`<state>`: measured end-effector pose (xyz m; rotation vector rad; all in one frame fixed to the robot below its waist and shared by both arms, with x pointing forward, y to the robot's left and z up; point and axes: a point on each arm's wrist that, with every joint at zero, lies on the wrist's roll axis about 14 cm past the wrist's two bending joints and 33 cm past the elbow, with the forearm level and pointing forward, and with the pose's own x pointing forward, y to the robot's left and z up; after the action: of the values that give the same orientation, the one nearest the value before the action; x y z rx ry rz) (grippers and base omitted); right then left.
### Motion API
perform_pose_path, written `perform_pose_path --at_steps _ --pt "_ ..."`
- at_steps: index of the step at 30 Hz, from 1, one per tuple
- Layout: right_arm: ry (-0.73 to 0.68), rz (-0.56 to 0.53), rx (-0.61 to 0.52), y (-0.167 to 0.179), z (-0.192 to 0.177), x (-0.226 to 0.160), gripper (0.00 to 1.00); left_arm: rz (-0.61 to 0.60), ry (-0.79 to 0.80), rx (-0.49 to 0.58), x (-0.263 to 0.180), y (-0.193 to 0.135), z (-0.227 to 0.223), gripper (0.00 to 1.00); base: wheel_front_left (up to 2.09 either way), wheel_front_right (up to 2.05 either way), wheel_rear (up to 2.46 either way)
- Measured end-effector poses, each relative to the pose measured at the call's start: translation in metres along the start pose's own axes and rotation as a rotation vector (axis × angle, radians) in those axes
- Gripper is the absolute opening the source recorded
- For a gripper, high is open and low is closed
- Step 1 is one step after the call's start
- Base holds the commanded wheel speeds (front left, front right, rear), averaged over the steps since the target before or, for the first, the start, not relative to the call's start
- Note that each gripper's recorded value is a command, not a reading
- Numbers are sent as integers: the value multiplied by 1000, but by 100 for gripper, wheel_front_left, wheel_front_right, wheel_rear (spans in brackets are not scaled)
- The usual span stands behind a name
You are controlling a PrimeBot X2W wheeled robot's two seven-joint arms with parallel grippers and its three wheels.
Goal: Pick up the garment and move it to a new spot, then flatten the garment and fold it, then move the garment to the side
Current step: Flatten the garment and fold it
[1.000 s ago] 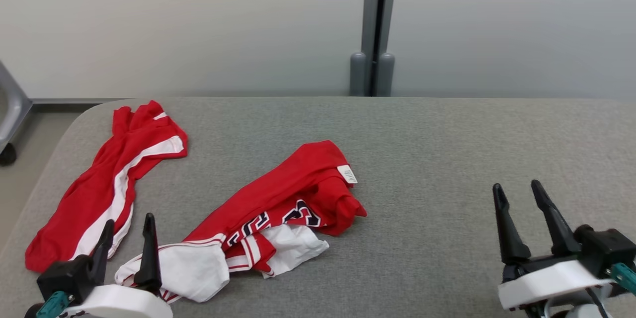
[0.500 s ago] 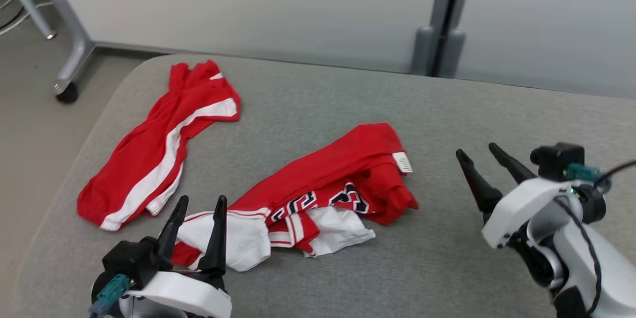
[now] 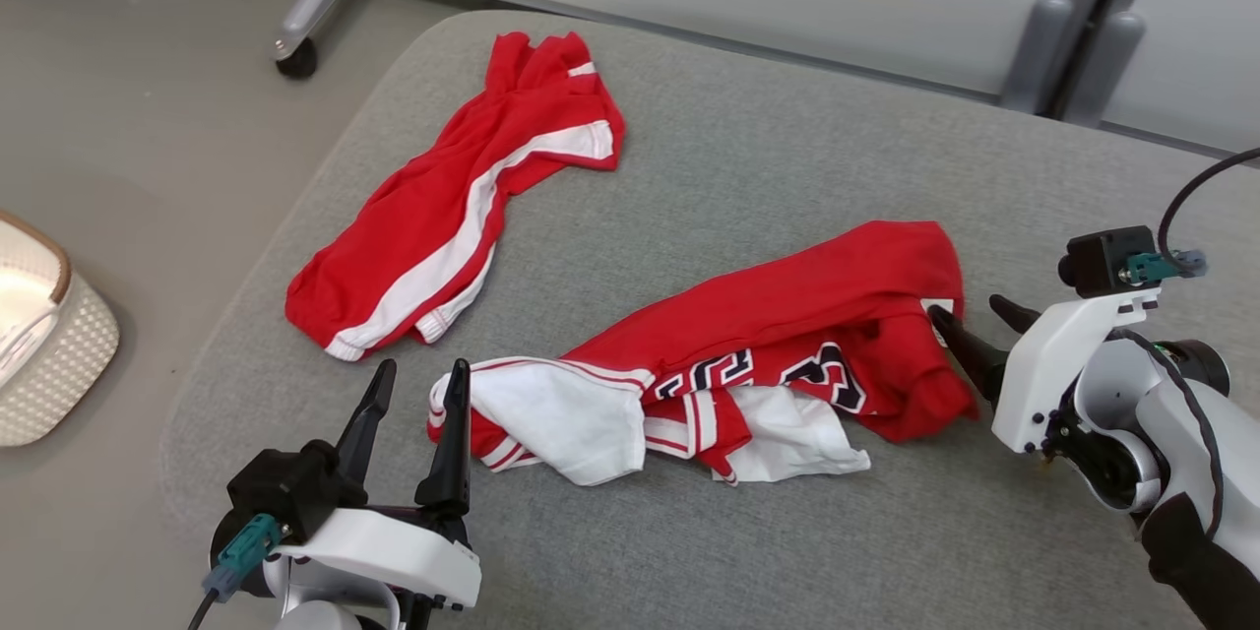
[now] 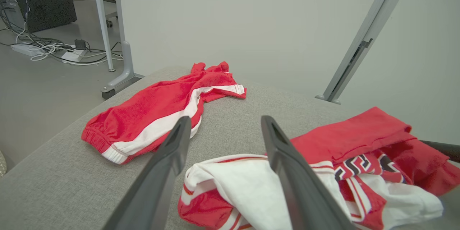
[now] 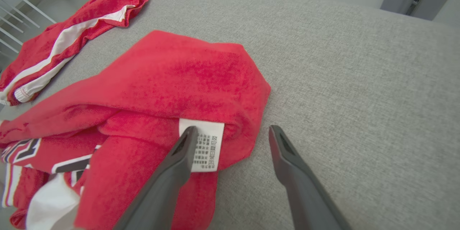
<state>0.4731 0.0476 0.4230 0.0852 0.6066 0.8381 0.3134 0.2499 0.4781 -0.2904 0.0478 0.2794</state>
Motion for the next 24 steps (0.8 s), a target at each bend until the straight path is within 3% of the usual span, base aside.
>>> perform_pose_path --at_steps 6,7,8,9,17,24 --pt "55 20 -17 -2 -8 19 100 39 3 1 0 11 -1 100 0 0 0" --pt "54 24 -18 -2 -8 22 95 45 5 3 0 12 -1 100 0 0 0" --pt "48 28 -20 -1 -7 24 40 50 7 3 0 14 -2 100 0 0 0" --pt "42 32 -20 0 -5 26 0 55 9 4 0 15 -3 100 0 0 0" --pt "-49 19 -31 1 9 12 0 38 -1 -2 0 12 -2 100 0 0 0" --pt "-165 -16 -82 0 30 -31 0 -22 -3 -3 -5 1 1 100 0 0 0"
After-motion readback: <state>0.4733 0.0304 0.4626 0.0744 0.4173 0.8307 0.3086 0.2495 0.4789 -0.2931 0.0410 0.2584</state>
